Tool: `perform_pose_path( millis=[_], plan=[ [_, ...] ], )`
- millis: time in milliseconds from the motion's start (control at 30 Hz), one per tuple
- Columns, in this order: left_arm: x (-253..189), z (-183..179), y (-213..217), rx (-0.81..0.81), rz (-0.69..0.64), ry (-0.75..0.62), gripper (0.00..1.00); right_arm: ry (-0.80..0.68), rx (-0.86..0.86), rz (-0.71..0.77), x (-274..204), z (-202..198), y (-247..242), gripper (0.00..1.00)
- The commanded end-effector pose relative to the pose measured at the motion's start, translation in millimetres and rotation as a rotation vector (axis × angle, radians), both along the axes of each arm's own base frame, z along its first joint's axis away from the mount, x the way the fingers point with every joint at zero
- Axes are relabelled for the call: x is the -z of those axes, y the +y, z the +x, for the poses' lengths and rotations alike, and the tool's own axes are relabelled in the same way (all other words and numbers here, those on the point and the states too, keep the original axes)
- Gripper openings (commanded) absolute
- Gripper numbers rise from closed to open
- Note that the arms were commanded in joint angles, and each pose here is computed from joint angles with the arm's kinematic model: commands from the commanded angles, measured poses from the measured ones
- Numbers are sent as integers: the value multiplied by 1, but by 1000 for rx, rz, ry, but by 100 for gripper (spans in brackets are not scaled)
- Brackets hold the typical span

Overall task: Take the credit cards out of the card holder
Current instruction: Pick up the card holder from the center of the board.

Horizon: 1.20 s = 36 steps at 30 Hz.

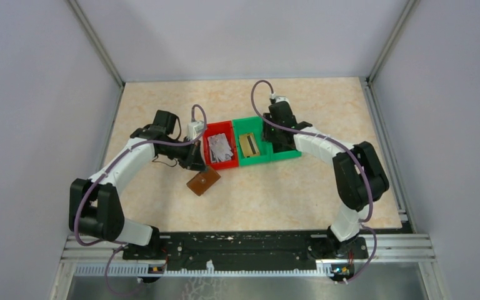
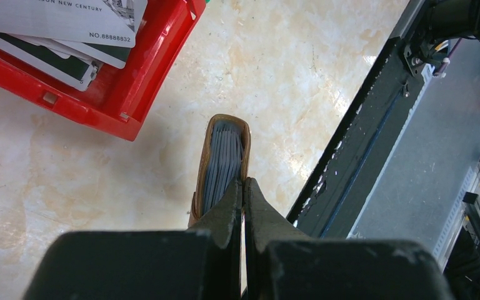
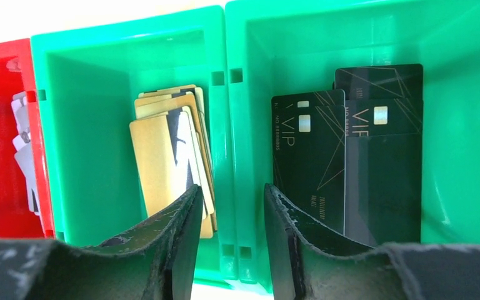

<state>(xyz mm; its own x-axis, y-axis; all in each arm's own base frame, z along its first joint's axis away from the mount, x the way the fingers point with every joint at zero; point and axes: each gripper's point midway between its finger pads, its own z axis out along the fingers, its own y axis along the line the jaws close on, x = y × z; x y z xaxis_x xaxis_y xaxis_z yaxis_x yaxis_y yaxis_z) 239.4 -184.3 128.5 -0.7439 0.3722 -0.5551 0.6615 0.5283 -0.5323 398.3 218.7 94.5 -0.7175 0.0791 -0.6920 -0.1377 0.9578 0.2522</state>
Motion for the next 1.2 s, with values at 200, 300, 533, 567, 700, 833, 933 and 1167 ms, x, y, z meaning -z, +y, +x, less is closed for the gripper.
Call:
perform_pose_path(
  millis=[200, 300, 533, 567, 700, 833, 933, 1167],
  plan=[
    [-19, 13, -10, 11, -43, -49, 0, -23, 88, -3, -7, -1, 12, 13],
    [-20, 12, -10, 12, -45, -51, 0, -47, 135, -4, -10, -7, 14, 5],
    [-23, 10, -10, 19, -50, -61, 0, -109, 159, -16, -21, -10, 15, 1],
    [-24, 10, -10, 19, -51, -62, 0, -109, 167, -33, -23, -10, 12, 1],
    [-30, 7, -14, 22, -80, -55, 0, -111, 208, -17, -31, -15, 6, 10],
    [-42, 5, -21, 28, -129, -37, 0, -162, 192, 98, -59, -18, 15, 33],
    [-52, 3, -24, 32, -153, -37, 0, -230, 132, 186, -101, -23, 24, 57],
    [-74, -1, -28, 56, -198, -68, 0, -310, -241, 415, -174, -75, 65, 93]
  ],
)
